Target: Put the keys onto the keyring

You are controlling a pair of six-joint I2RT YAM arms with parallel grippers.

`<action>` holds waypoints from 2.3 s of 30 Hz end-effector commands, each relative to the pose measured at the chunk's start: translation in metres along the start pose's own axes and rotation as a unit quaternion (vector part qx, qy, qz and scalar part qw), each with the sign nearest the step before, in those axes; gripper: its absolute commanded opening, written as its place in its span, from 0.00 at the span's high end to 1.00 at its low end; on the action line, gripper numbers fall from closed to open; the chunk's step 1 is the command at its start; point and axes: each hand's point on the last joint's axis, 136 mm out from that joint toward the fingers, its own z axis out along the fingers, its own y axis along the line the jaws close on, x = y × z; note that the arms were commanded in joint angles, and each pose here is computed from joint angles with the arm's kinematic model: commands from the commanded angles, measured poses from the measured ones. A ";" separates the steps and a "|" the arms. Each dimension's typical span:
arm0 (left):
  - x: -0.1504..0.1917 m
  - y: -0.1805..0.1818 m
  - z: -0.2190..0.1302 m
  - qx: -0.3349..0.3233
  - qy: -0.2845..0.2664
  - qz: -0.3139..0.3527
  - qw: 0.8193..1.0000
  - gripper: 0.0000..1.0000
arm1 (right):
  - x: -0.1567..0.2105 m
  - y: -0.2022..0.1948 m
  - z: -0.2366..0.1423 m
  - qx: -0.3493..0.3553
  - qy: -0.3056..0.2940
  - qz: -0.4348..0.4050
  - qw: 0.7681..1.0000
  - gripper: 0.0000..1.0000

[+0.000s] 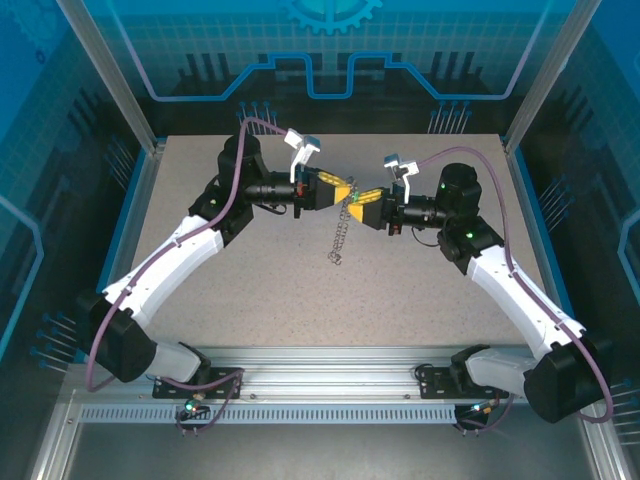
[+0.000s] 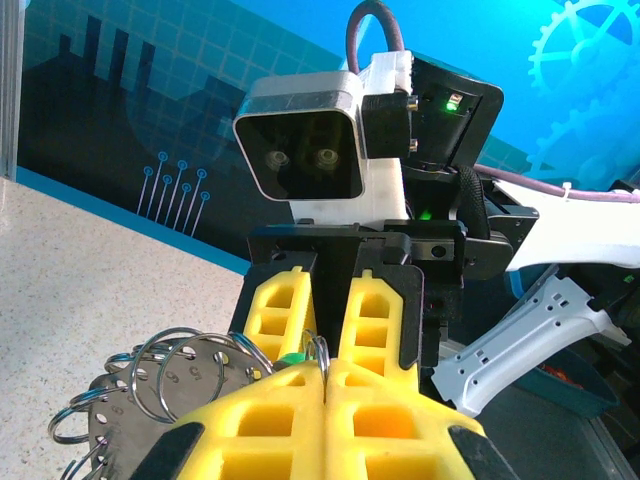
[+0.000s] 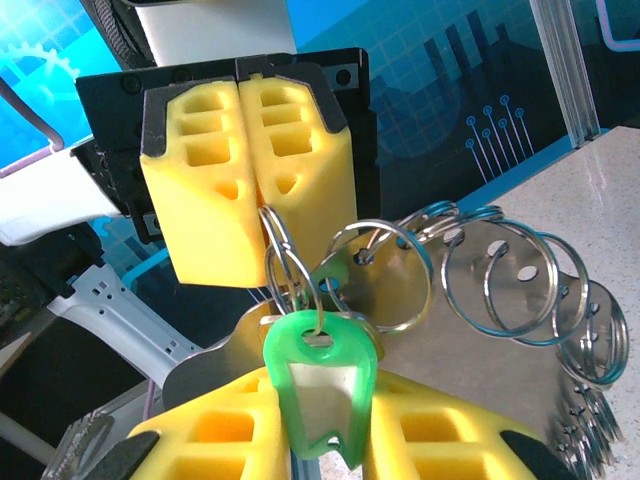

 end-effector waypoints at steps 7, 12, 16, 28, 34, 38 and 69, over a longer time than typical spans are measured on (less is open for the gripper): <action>-0.016 -0.026 -0.007 0.024 -0.025 0.037 0.999 1.00 | -0.005 0.010 -0.002 0.005 -0.007 -0.016 1.000 0.95; -0.019 -0.026 -0.008 0.020 -0.033 0.040 0.998 1.00 | -0.002 0.011 -0.002 0.006 -0.004 -0.015 1.000 1.00; -0.022 -0.025 -0.008 0.017 -0.039 0.042 0.998 1.00 | 0.002 0.010 -0.001 0.006 -0.001 -0.011 1.000 1.00; -0.027 -0.023 -0.009 0.008 -0.056 0.047 0.997 1.00 | 0.019 0.012 0.008 -0.003 0.018 -0.003 1.000 1.00; -0.028 -0.022 -0.010 0.003 -0.061 0.047 0.997 1.00 | 0.031 0.014 0.015 -0.012 0.037 0.001 0.999 1.00; -0.029 -0.022 -0.011 0.000 -0.066 0.047 0.997 1.00 | 0.036 0.012 0.012 0.001 0.048 0.003 0.999 0.93; -0.041 -0.027 -0.017 0.043 -0.167 0.004 0.985 1.00 | -0.089 0.042 -0.035 0.053 -0.157 -0.061 0.984 0.54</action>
